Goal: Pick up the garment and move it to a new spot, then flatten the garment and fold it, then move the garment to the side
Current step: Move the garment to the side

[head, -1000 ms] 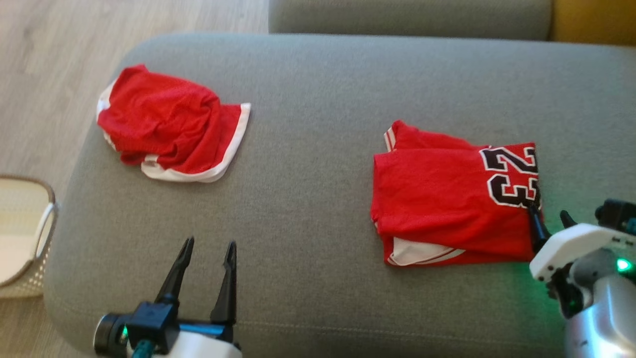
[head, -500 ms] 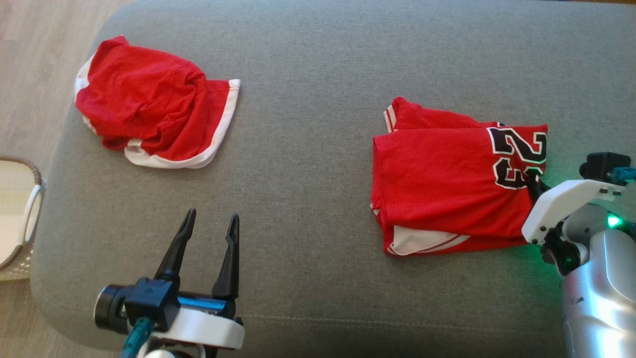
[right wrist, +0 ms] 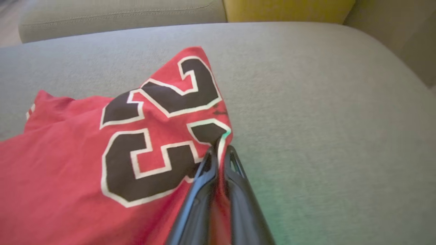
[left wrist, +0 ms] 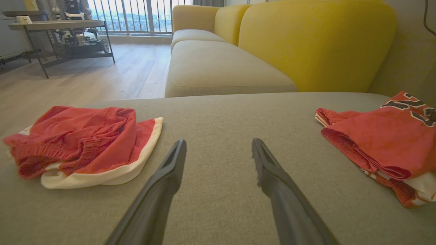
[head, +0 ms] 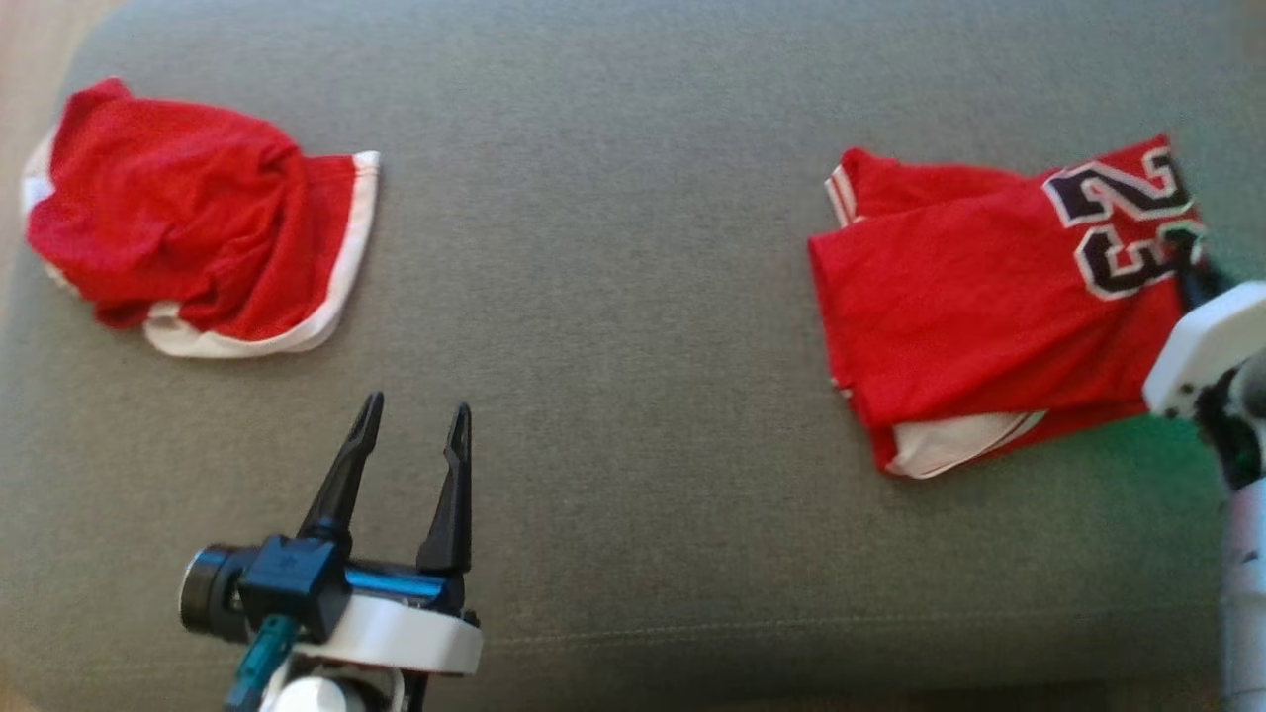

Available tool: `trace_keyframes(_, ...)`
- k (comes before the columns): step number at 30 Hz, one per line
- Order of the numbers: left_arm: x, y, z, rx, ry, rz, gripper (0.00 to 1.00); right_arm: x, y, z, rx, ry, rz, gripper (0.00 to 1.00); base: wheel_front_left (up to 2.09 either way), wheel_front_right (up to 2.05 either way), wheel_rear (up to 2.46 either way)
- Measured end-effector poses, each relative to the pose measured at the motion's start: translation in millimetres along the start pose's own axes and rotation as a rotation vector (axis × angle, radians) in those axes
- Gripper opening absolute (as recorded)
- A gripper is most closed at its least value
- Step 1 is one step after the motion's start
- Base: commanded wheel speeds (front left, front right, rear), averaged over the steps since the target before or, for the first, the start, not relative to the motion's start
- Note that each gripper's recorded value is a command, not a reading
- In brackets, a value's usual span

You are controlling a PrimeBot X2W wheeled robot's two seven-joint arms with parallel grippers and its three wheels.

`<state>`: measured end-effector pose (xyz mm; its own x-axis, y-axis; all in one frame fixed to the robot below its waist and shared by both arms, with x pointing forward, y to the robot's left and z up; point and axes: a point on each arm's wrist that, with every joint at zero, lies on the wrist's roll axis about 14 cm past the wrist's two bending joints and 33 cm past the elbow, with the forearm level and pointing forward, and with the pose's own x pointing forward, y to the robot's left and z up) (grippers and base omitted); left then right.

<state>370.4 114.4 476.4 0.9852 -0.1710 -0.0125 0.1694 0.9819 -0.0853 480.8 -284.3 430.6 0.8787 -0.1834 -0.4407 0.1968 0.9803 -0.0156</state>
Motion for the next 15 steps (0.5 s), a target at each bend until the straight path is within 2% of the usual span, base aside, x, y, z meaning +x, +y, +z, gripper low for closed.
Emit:
trace_keyframes(9,25.8,-12.2,-9.5,-0.012,0.010,-0.069,1.00,-5.4,-68.1,31.2,-0.085,-0.063,-0.154,0.00,0.00,0.00,0.00)
trace_keyframes(15,45.9,-20.0,-13.4,-0.015,0.002,-0.114,1.00,-11.4,-97.3,54.7,-0.124,-0.122,-0.243,0.00,0.00,0.00,0.00)
